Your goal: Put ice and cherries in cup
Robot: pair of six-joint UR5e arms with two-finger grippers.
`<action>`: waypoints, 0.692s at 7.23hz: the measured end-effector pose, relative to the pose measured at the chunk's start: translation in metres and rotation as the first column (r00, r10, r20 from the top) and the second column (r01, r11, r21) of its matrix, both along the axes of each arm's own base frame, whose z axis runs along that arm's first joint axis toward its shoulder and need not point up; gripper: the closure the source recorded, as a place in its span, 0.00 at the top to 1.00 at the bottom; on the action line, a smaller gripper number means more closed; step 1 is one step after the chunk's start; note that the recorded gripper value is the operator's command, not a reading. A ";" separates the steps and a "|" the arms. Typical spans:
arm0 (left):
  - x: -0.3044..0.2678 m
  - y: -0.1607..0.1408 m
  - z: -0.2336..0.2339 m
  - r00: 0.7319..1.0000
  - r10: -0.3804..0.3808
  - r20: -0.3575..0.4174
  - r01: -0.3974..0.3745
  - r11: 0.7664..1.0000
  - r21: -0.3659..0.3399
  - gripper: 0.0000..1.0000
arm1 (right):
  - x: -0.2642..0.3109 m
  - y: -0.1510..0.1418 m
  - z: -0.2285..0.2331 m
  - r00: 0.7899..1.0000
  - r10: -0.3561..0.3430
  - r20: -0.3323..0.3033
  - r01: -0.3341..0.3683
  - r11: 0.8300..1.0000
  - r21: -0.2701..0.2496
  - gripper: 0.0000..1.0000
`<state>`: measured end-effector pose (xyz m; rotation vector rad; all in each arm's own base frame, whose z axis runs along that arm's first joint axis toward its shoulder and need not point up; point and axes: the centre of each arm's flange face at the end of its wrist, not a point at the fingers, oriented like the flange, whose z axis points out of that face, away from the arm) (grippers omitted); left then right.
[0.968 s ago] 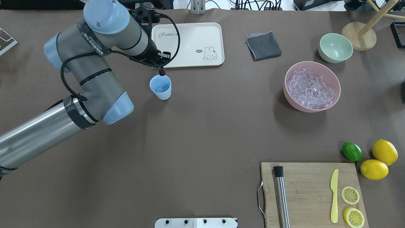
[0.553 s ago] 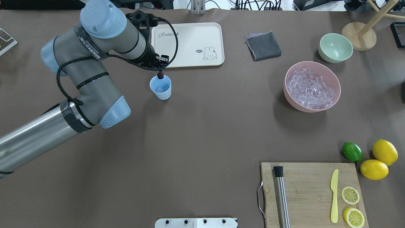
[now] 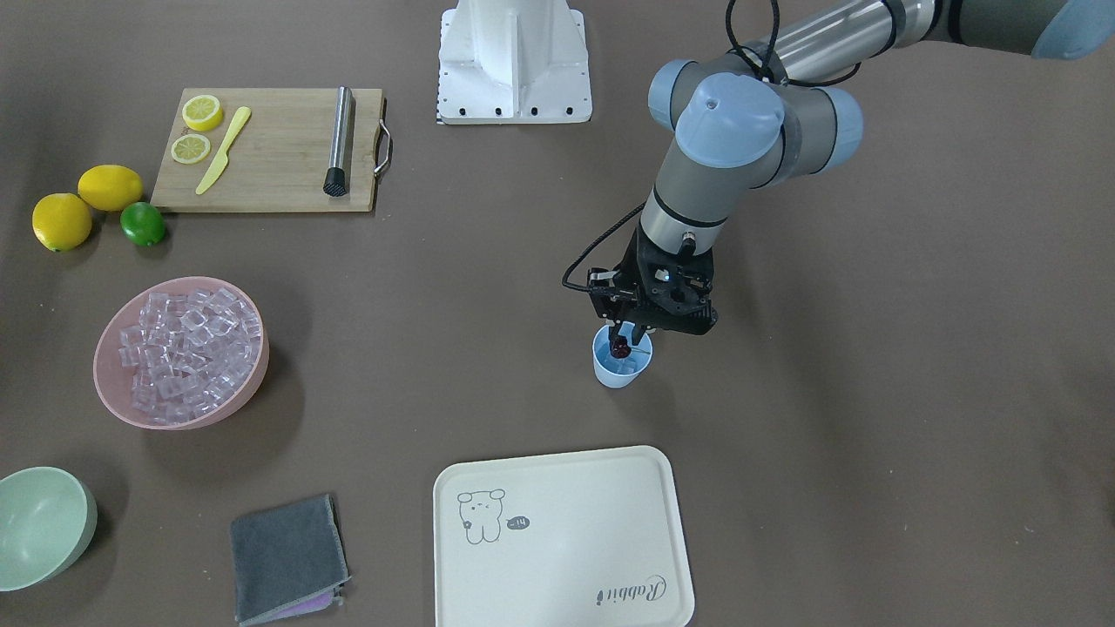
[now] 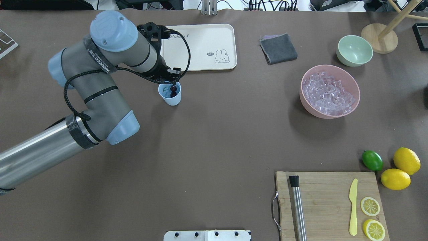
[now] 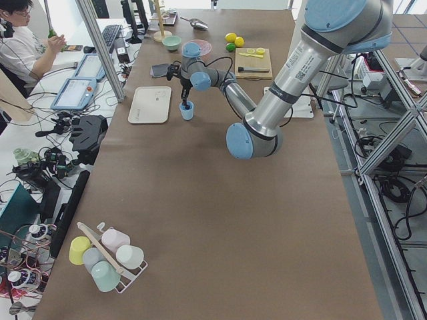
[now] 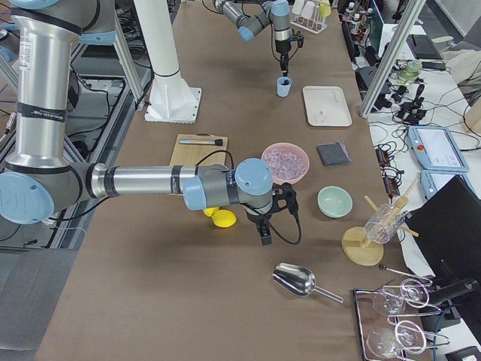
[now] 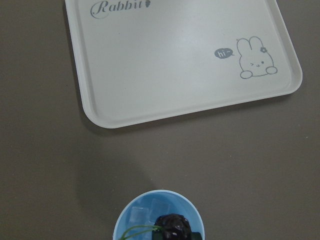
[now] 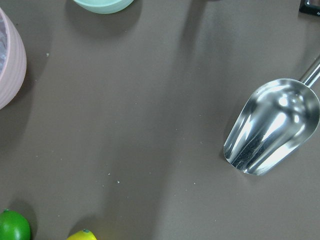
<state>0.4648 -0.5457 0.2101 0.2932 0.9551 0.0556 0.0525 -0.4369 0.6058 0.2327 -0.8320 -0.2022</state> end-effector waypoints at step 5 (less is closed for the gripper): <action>-0.168 -0.060 0.061 0.999 0.031 -0.024 -0.031 0.999 -0.011 0.97 | 0.000 0.002 0.003 1.000 -0.001 -0.002 0.001 1.000 -0.005 0.98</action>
